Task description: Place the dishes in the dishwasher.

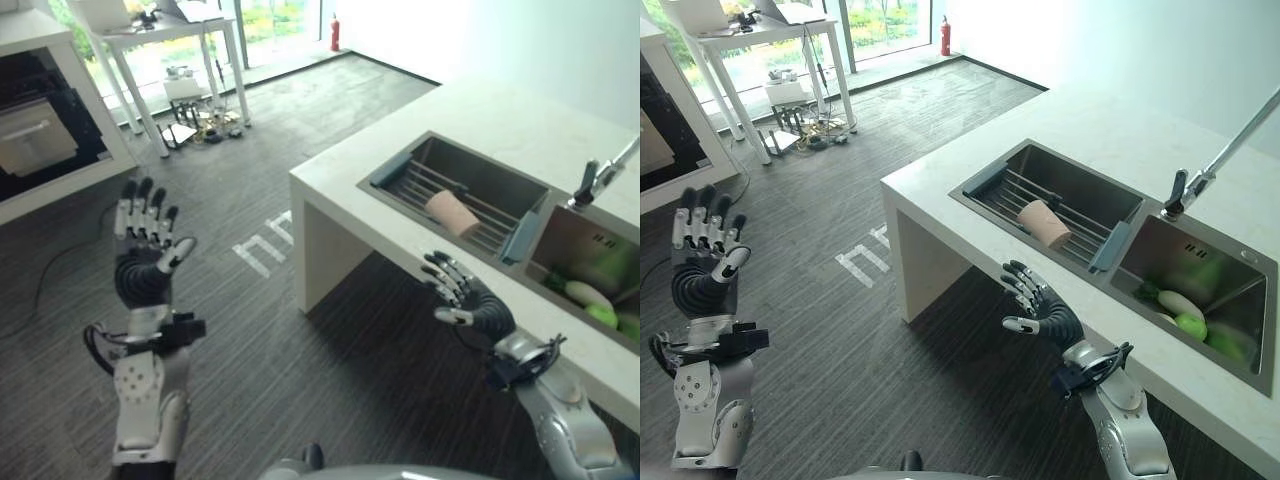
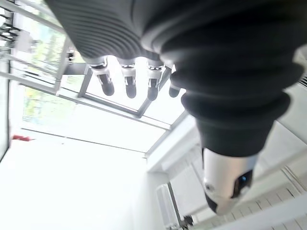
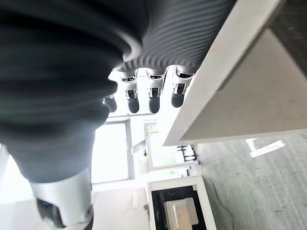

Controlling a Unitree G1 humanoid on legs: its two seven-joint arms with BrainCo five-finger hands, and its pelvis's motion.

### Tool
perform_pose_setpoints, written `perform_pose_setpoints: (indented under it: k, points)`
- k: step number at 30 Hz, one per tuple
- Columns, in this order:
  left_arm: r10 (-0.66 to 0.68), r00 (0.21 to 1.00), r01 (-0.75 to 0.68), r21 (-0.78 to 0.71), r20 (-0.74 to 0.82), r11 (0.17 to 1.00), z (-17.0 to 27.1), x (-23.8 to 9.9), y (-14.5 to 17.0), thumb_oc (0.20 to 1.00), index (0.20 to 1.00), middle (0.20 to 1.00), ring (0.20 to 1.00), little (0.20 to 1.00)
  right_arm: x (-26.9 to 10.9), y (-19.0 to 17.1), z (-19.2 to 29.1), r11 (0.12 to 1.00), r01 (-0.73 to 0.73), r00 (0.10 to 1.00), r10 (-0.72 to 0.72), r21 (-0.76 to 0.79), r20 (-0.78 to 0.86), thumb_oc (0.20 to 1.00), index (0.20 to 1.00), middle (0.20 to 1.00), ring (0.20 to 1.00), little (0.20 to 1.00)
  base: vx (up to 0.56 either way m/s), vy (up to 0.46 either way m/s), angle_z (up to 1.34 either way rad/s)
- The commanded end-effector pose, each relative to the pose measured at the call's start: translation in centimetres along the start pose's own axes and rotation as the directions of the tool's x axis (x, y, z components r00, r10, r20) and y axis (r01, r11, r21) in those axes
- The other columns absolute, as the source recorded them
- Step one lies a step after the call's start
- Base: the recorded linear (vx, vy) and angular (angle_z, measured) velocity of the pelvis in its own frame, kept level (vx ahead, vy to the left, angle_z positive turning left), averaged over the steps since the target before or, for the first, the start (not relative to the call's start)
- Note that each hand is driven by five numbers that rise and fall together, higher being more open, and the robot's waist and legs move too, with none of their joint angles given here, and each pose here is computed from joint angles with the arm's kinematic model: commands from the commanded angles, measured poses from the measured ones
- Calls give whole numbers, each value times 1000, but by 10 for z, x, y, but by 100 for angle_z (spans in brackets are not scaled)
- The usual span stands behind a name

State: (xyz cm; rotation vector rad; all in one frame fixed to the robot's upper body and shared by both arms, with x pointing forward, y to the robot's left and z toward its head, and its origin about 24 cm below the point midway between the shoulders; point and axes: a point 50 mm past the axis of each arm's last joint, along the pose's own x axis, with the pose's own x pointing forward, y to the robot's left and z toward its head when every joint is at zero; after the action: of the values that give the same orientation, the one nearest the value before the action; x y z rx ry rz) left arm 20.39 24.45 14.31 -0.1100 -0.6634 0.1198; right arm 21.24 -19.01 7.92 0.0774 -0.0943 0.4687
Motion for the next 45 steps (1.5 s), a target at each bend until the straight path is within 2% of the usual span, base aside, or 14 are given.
perform_pose_setpoints:
  k: [1, 5, 10, 15, 21, 25, 27, 30, 33, 35, 39, 45]
  points:
    - [-113, 981, 106, 52, 155, 993, 22, 8, -11, 1000, 1000, 1000, 1000, 1000, 6, -7, 32, 1000, 3, 985, 0, -17, 172, 1000, 1000, 1000, 1000, 1000, 11, 107, -21]
    - [-139, 972, 139, 16, 188, 990, 30, 19, -14, 1000, 1000, 1000, 1000, 1000, 9, -10, 44, 999, 5, 976, 2, -34, 217, 1000, 1000, 1000, 1000, 1000, 49, 22, -81]
    - [-167, 976, 174, -36, 137, 984, 20, 19, -22, 1000, 1000, 1000, 1000, 1000, 3, -18, 49, 998, 60, 969, -50, -32, 241, 1000, 1000, 1000, 1000, 1000, 147, -112, -47]
    - [-192, 981, 195, -191, 34, 962, 1, 23, -31, 1000, 1000, 1000, 1000, 1000, 3, -25, 49, 987, 160, 951, -148, -21, 271, 1000, 1000, 1000, 1000, 1000, 213, -208, 5]
    - [-191, 981, 192, -294, 32, 936, -1, 21, -40, 1000, 1000, 1000, 1000, 1000, -2, -30, 54, 974, 216, 936, -189, -62, 297, 1000, 1000, 1000, 1000, 1000, 103, -104, -4]
    - [-156, 987, 159, -300, 32, 941, 2, 16, -29, 1000, 1000, 1000, 1000, 1000, 1, -38, 58, 970, 231, 933, -198, -78, 300, 1000, 1000, 1000, 1000, 1000, 297, 261, -89]
    - [-109, 993, 115, -315, 37, 942, 3, 14, -20, 1000, 1000, 1000, 1000, 1000, -4, -41, 60, 970, 215, 940, -176, -109, 293, 1000, 1000, 1000, 1000, 1000, 565, 822, -201]
    - [-118, 992, 129, -349, 52, 928, 3, 14, -18, 1000, 1000, 1000, 1000, 1000, -6, -45, 68, 959, 249, 937, -202, -137, 285, 1000, 1000, 1000, 1000, 1000, 471, 987, -119]
    - [-150, 984, 171, -314, 92, 934, 6, 27, -25, 1000, 1000, 1000, 1000, 1000, -9, -43, 65, 958, 272, 926, -234, -94, 295, 1000, 1000, 1000, 1000, 1000, 195, 473, -61]
    - [-129, 988, 149, -295, 86, 944, 10, 30, -20, 1000, 1000, 1000, 1000, 1000, -8, -42, 61, 952, 298, 919, -266, -73, 290, 1000, 1000, 1000, 1000, 1000, 201, 428, -25]
    - [-102, 990, 121, -240, 93, 963, 15, 25, -11, 1000, 1000, 1000, 1000, 1000, 3, -33, 52, 966, 257, 931, -237, -38, 277, 1000, 1000, 1000, 1000, 1000, 92, 205, -30]
    - [-124, 989, 141, -234, 86, 962, 14, 27, -18, 1000, 1000, 1000, 1000, 1000, 1, -38, 51, 955, 290, 925, -265, -56, 272, 1000, 1000, 1000, 1000, 1000, 47, 28, 5]
